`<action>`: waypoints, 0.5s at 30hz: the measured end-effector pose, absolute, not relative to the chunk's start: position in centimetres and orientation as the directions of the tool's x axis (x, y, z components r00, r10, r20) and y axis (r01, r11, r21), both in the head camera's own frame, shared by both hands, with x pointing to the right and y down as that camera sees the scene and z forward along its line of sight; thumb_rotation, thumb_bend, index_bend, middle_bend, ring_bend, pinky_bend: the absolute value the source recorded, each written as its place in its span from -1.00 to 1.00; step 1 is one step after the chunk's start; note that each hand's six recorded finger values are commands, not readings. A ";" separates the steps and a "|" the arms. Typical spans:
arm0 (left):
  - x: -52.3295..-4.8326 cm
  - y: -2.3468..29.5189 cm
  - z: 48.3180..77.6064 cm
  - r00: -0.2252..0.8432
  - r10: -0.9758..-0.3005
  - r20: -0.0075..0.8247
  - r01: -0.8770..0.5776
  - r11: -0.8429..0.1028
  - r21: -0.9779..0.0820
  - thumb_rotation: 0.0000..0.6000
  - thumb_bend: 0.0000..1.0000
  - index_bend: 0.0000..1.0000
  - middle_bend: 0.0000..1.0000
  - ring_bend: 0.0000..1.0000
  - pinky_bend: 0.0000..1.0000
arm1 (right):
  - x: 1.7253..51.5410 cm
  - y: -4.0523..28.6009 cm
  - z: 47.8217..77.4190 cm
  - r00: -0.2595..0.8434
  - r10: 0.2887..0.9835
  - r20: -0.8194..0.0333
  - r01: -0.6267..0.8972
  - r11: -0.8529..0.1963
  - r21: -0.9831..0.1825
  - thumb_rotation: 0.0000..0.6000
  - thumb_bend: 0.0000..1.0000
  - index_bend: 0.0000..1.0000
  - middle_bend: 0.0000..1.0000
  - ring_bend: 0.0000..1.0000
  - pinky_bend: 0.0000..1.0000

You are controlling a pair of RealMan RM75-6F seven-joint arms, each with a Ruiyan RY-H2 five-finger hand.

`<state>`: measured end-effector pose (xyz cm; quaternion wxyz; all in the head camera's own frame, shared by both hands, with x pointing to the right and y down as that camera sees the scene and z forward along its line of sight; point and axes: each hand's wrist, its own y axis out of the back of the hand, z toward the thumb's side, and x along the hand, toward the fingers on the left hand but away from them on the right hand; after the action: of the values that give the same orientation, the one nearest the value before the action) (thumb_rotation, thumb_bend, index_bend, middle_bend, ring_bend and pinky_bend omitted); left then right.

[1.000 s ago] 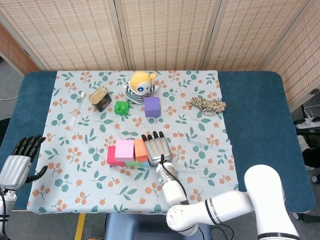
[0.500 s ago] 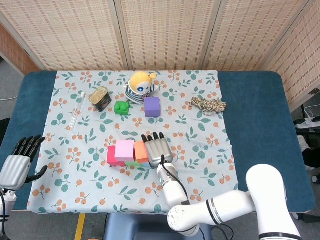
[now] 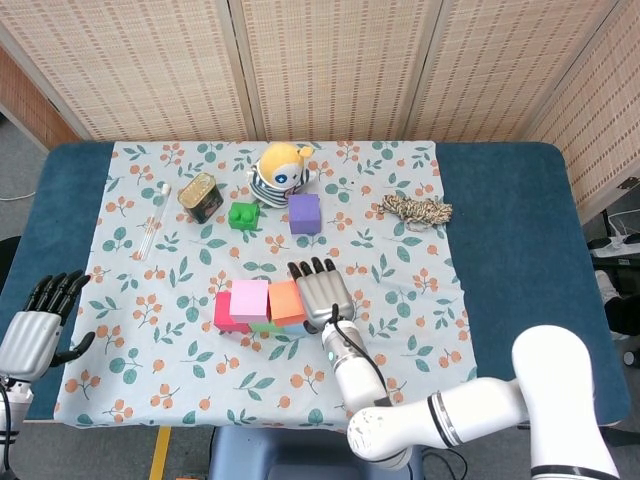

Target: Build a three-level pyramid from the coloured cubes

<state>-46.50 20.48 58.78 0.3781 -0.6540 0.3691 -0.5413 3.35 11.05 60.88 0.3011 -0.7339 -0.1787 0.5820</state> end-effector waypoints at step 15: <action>-45.9 20.3 59.3 0.140 -0.902 0.409 -0.047 -0.419 -0.907 1.00 -0.37 -1.00 -1.00 -1.00 -0.88 | 9.4 3.8 61.6 0.194 0.730 -0.655 -0.058 -0.658 -0.751 1.00 -0.72 -1.00 -0.93 -1.00 -0.89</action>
<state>-45.93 20.33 59.34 0.3939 -0.6442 0.3681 -0.5426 9.38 3.81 61.61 0.3358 -0.6959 -0.2414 0.5870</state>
